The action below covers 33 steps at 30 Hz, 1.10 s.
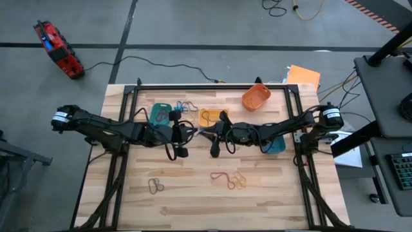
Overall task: Sort rubber bands into baskets
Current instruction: Put the blue rubberband into the blue bin
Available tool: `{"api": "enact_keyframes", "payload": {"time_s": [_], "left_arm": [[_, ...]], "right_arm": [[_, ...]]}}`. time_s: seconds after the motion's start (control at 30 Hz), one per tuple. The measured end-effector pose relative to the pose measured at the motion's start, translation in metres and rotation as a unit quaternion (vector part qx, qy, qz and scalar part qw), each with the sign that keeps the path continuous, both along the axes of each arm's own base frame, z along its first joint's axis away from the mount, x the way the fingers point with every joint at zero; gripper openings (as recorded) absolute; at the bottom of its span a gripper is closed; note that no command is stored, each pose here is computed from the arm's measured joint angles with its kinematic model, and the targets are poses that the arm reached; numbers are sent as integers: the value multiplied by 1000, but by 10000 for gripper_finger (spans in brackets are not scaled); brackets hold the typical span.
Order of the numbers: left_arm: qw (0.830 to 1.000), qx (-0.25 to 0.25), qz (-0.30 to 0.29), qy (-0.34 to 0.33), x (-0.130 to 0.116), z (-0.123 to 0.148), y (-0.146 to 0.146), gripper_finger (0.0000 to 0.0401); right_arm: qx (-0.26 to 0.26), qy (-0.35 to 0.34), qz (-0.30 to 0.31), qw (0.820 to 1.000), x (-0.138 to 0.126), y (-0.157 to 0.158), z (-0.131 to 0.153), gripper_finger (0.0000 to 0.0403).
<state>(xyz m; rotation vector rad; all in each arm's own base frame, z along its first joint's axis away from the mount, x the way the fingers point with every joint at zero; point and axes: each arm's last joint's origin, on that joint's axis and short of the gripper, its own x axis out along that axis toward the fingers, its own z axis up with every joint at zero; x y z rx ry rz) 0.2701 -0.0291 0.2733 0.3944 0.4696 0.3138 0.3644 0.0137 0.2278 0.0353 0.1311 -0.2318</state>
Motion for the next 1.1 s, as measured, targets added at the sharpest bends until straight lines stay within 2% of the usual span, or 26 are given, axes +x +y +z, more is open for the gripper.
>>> {"api": "enact_keyframes", "payload": {"time_s": [0.07, 0.33, 0.43, 0.5, 0.6, 0.7, 0.87, 1.03, 1.1], "left_arm": [[1000, 0, 0, 0, 0, 0, 0, 10], [1000, 9, 20, 6, -1, -1, 1, 81], [999, 22, 45, 14, -3, -3, 3, 108], [998, 21, 53, 18, -3, -4, 3, 122], [998, 15, 56, 22, -4, -5, 3, 133], [998, 6, 61, 18, -4, -5, 3, 134], [998, -3, 65, 11, -4, -5, 3, 130], [998, -6, 65, 6, -4, -4, 3, 129], [998, -6, 65, 6, -4, -4, 3, 129]], "right_arm": [[-7, 2, 1, 1000, 0, 0, 0, 18], [-6, 38, 0, 999, -3, 0, -4, 9], [4, 109, -4, 994, -11, -2, -3, 9], [19, 180, -14, 983, -18, -4, 3, 9], [46, 301, -51, 951, -35, -7, 13, 9], [52, 408, -113, 904, -56, -7, 24, 9], [96, 510, -196, 832, -88, -4, 43, 9], [130, 582, -287, 749, -115, -12, 38, 9], [136, 594, -311, 730, -120, -16, 31, 9]]}}
